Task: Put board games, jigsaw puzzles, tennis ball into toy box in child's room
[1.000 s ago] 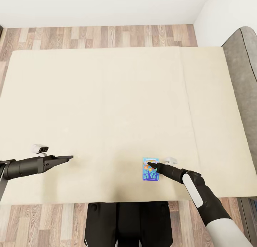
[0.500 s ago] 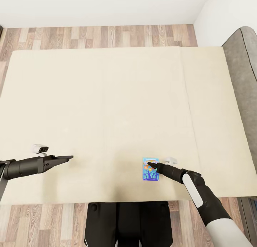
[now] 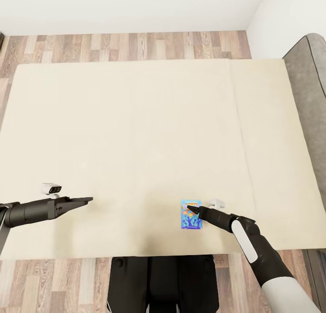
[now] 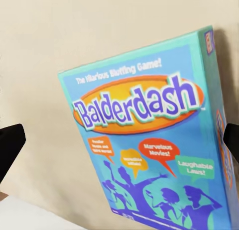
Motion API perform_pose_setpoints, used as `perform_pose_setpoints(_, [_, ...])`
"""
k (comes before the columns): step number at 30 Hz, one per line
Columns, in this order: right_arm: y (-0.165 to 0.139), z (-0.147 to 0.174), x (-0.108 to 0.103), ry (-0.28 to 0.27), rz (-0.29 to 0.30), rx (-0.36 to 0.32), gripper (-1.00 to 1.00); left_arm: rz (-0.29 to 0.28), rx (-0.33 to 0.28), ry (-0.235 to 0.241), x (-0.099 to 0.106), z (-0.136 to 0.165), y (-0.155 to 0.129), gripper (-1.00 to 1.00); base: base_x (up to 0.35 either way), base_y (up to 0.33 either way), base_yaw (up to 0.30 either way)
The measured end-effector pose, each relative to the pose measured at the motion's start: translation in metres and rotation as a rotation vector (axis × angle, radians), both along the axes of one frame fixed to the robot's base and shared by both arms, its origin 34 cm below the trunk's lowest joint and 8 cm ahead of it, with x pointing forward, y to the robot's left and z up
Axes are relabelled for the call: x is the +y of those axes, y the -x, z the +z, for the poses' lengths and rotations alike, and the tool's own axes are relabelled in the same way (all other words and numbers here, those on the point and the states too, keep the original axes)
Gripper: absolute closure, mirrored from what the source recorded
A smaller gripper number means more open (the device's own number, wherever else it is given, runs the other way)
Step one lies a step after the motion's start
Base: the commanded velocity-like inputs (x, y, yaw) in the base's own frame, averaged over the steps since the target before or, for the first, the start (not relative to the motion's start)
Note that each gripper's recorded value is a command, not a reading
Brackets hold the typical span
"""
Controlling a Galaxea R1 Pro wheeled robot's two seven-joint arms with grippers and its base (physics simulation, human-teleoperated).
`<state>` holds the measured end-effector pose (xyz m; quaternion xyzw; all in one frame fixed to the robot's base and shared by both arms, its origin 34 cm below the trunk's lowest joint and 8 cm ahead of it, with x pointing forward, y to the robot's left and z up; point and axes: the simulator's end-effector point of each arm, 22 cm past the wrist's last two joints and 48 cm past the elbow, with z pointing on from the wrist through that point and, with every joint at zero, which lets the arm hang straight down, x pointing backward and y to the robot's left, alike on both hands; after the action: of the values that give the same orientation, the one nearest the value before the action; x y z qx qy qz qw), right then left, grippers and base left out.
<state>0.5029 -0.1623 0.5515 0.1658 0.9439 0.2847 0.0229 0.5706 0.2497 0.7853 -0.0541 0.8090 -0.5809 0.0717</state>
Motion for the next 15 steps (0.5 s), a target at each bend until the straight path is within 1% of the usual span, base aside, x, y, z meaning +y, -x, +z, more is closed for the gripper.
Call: perform_pose_setpoints(15, [-0.0003,0.0002,0.0001,0.000,0.000,-0.001,-1.00,0.000,0.000,0.000,0.0000,0.0000,-0.0002,-1.00,0.000,0.041,0.000])
